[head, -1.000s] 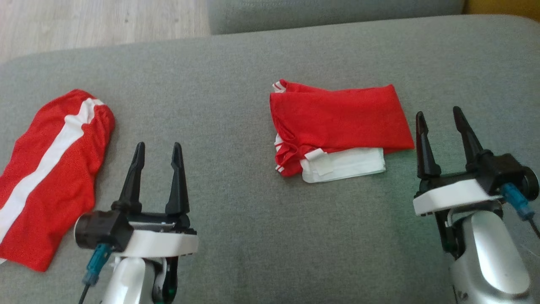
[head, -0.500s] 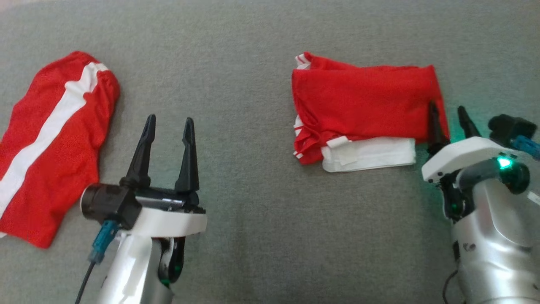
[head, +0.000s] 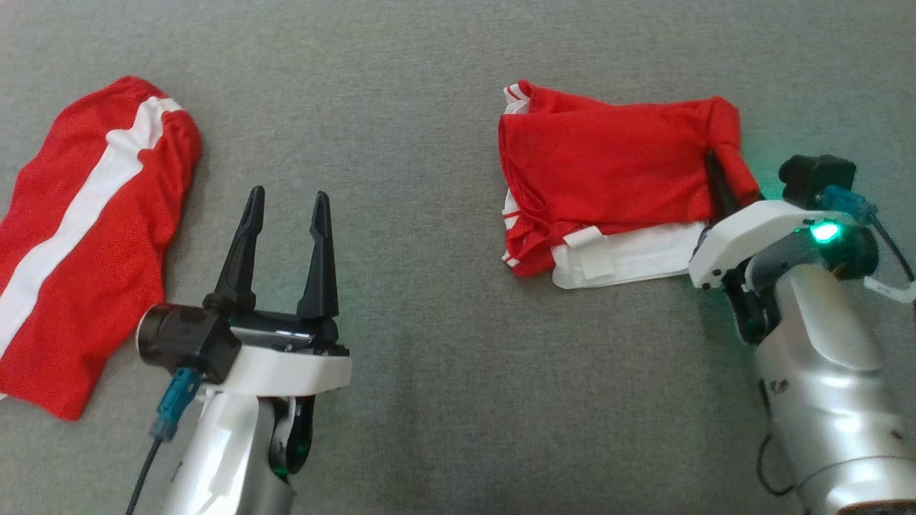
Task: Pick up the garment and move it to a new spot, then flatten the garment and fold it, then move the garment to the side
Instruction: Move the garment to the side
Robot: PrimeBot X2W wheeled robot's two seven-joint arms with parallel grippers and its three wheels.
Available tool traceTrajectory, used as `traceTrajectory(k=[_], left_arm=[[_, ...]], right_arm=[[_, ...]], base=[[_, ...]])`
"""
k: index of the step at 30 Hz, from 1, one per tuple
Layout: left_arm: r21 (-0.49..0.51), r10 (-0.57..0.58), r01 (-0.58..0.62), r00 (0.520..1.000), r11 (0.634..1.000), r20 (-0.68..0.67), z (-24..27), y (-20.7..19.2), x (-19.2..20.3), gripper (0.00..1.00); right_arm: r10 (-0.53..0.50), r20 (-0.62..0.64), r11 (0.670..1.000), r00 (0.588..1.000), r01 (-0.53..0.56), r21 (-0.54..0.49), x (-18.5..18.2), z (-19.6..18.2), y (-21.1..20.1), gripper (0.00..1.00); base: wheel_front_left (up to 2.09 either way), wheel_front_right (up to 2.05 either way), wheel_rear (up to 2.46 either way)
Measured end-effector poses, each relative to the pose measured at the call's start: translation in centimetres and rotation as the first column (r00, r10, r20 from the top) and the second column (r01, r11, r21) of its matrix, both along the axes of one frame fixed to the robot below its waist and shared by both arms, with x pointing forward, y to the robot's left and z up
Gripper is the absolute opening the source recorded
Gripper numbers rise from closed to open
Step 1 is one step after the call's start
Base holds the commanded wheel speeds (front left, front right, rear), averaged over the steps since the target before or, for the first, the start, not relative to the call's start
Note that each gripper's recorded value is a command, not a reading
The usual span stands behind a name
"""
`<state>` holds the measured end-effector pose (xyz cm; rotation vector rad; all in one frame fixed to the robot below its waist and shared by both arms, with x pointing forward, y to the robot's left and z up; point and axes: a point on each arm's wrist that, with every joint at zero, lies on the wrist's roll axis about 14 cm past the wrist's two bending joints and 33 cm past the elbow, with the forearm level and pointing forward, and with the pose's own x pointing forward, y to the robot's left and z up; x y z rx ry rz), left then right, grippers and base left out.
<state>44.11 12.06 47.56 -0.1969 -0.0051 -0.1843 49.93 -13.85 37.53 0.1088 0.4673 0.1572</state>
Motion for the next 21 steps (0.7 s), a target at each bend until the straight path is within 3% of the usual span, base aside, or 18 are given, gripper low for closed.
traceTrajectory(k=[6, 12, 21], left_arm=[[-0.012, -0.034, 0.034, 0.999, 0.999, 0.009, 0.2, -1.3, 0.4, 1.0], [-0.019, -0.054, 0.054, 0.998, 0.998, 0.011, 0.1, -2.1, 0.9, 1.0], [-0.021, -0.054, 0.054, 0.999, 0.998, -0.001, -0.6, -2.1, 1.4, 1.0]], right_arm=[[0.024, 0.08, 0.982, 0.996, -0.009, -0.188, 1.2, 2.6, -5.3, 0.0], [0.038, 0.098, 0.941, 0.994, -0.002, -0.338, 1.6, 4.1, -10.4, 0.0], [0.007, 0.068, 0.888, 0.998, 0.025, -0.46, 1.5, 4.3, -16.3, 0.0]], base=[[0.0, 0.0, 0.0], [0.0, 0.0, 0.0], [0.0, 0.0, 0.0]])
